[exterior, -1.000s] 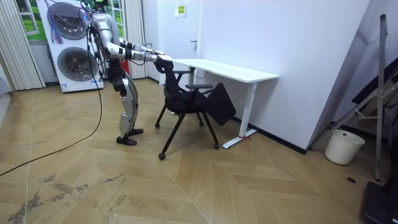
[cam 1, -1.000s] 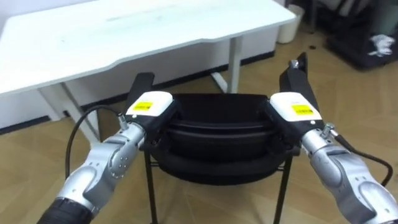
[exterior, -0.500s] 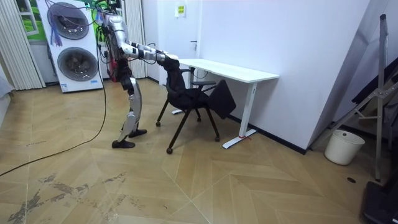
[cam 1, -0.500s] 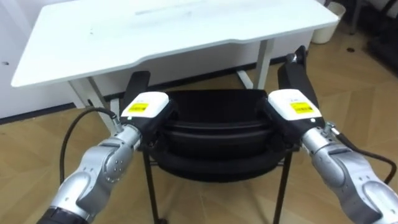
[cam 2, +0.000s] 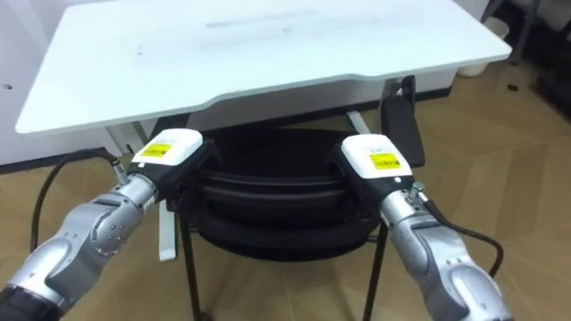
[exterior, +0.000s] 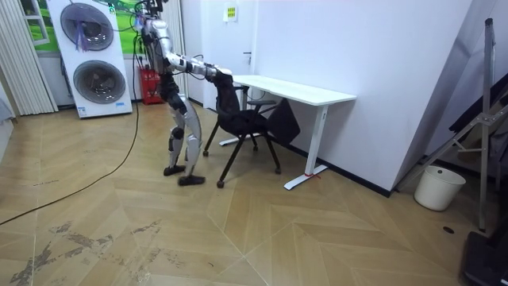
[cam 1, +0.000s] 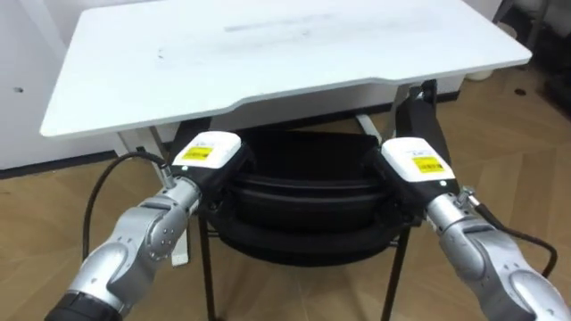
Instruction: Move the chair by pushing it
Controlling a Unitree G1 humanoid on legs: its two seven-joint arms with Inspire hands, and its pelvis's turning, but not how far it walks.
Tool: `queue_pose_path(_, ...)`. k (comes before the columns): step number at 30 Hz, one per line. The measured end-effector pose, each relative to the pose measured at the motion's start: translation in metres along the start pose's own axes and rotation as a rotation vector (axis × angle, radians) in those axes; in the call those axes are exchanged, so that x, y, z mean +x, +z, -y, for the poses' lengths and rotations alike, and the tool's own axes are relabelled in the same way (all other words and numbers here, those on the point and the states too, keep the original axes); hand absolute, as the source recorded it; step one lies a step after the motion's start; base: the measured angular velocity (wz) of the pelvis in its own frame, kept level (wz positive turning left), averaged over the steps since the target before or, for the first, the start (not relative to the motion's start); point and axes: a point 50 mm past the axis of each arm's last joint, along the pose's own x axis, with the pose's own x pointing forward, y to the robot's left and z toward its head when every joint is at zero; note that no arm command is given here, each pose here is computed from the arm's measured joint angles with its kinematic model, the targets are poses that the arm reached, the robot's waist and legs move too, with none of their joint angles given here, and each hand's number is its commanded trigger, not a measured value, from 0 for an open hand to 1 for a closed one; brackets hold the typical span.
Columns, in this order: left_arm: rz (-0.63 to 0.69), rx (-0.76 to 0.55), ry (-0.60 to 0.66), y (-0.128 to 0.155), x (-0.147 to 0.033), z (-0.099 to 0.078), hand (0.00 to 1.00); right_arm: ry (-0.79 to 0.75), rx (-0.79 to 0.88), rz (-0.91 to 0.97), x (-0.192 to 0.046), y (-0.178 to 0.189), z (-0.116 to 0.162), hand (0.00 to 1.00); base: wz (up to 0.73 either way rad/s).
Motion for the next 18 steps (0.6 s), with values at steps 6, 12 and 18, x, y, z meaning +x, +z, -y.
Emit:
queue_pose_path(6, 0.0, -0.004, -0.006, -0.001, -0.001, 0.004, 1.0, 0.015, 0.0, -0.002, 0.002, -0.001, -0.002, 1.0, 0.08)
queue_pose_path(12, -0.01, 0.014, 0.024, -0.006, -0.003, -0.007, 1.0, 0.01, -0.002, 0.015, 0.01, 0.006, 0.006, 1.0, 0.01)
queue_pose_path(18, -0.011, 0.038, 0.052, -0.008, -0.005, -0.016, 1.0, -0.003, 0.009, 0.027, 0.014, 0.009, 0.011, 1.0, 0.0)
